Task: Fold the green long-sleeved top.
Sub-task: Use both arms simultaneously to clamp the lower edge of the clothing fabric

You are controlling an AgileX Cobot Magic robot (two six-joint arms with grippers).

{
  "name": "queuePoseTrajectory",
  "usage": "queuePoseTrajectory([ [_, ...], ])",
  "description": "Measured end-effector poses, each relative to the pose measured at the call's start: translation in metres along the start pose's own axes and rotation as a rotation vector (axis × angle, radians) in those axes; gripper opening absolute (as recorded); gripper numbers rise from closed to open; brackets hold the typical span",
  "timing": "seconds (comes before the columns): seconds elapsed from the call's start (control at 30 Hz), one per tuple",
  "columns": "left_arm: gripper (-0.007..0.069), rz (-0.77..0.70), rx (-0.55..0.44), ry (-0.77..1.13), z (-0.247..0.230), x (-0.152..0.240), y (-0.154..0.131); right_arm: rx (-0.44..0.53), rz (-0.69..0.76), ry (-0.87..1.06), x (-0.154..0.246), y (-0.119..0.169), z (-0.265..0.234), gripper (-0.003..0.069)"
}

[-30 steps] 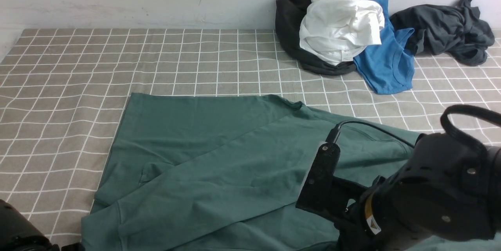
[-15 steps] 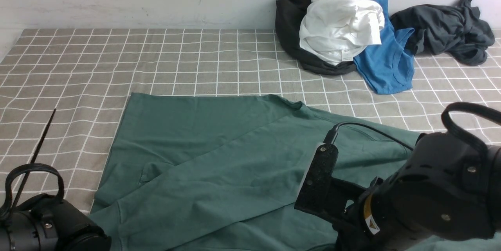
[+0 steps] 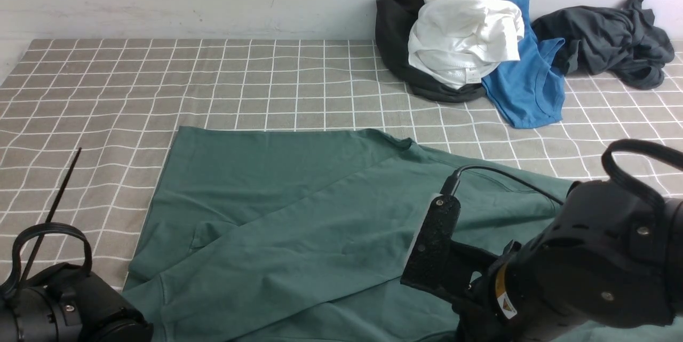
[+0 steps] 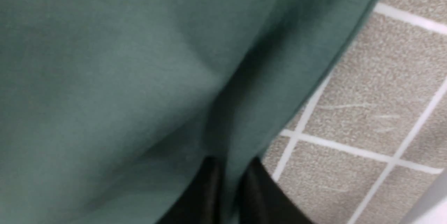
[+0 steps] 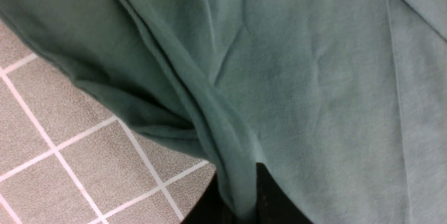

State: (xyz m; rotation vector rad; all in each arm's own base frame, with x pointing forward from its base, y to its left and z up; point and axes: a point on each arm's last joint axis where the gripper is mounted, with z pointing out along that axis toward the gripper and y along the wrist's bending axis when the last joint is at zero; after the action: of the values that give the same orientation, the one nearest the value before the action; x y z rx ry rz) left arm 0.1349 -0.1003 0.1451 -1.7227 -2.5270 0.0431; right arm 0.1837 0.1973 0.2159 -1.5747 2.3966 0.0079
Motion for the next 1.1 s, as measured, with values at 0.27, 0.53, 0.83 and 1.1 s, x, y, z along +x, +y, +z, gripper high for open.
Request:
queuePoseTrajectory([
  [0.27, -0.0004, -0.004, -0.036, -0.021, -0.026, 0.003, -0.001, -0.002, -0.004, 0.006, 0.001, 0.0, 0.0, 0.0013],
  [0.53, -0.0002, -0.025, -0.133, -0.01, -0.065, 0.019, -0.003, -0.034, -0.022, 0.05, 0.005, 0.003, 0.0, 0.0013],
  [0.83, 0.0008, -0.081, -0.16, -0.046, -0.07, 0.022, 0.007, -0.013, -0.075, 0.04, 0.004, 0.001, 0.0, 0.0013],
  [1.1, 0.0013, -0.144, -0.161, -0.071, -0.077, 0.028, 0.02, -0.013, -0.069, 0.043, 0.004, 0.001, 0.0, 0.0162],
])
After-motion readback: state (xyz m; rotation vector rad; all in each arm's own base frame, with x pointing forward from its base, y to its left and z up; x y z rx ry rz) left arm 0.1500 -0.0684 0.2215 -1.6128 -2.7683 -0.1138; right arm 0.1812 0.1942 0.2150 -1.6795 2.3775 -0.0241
